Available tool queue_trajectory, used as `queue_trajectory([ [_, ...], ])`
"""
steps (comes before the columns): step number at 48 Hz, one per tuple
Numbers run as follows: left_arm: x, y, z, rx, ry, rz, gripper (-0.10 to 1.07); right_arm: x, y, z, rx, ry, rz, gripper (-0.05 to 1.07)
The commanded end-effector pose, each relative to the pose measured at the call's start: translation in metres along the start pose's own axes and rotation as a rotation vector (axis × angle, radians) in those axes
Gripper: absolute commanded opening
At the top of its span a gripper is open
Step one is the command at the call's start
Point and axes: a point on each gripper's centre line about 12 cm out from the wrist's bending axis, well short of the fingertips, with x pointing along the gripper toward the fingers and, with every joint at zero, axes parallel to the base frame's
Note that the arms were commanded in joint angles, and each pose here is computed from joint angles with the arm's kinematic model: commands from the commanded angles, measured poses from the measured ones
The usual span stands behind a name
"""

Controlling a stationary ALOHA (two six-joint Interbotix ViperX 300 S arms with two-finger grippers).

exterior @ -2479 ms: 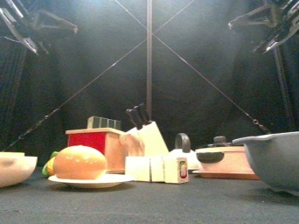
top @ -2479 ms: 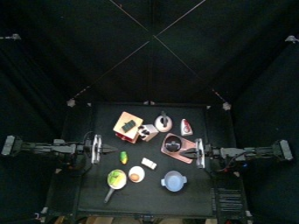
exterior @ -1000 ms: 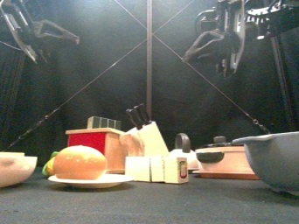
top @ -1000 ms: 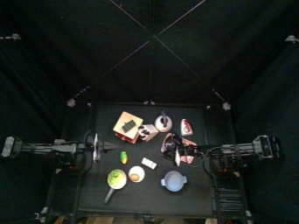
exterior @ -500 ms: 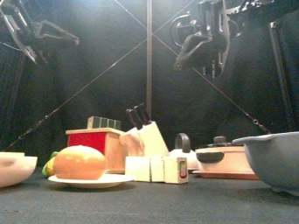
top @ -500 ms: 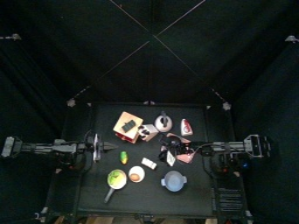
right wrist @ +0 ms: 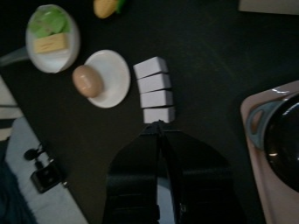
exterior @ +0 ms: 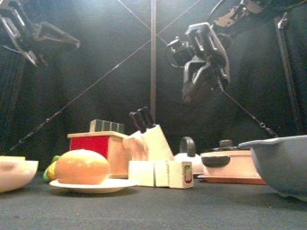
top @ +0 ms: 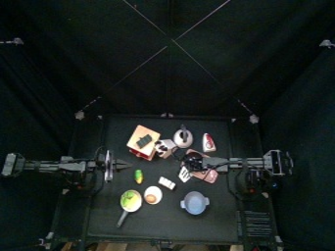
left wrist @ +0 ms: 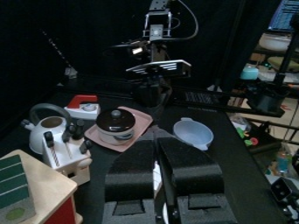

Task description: Place white sushi roll in middle of board to cut

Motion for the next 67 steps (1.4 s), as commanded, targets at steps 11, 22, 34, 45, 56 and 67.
queue_trajectory([
  [11, 0.002, -0.001, 0.003, 0.004, -0.008, -0.003, 0.36, 0.015, 0.018, -0.008, -0.118, -0.063, -0.097, 0.46],
  [22, 0.002, -0.001, 0.003, 0.006, -0.008, -0.003, 0.36, 0.039, 0.027, -0.018, -0.188, -0.045, -0.138, 0.86],
  [34, 0.002, 0.000, 0.003, 0.004, -0.008, -0.001, 0.36, 0.062, 0.033, -0.015, -0.223, -0.030, -0.161, 1.02],
  [45, 0.002, 0.000, 0.002, 0.004, -0.005, -0.001, 0.36, 0.084, 0.036, -0.013, -0.262, -0.018, -0.185, 1.02],
  [56, 0.002, 0.000, 0.001, 0.004, 0.006, -0.001, 0.36, 0.101, 0.037, -0.015, -0.287, -0.005, -0.205, 1.02],
  [67, 0.002, 0.000, 0.001, 0.006, 0.006, -0.001, 0.36, 0.114, 0.035, -0.016, -0.285, 0.012, -0.221, 1.02],
])
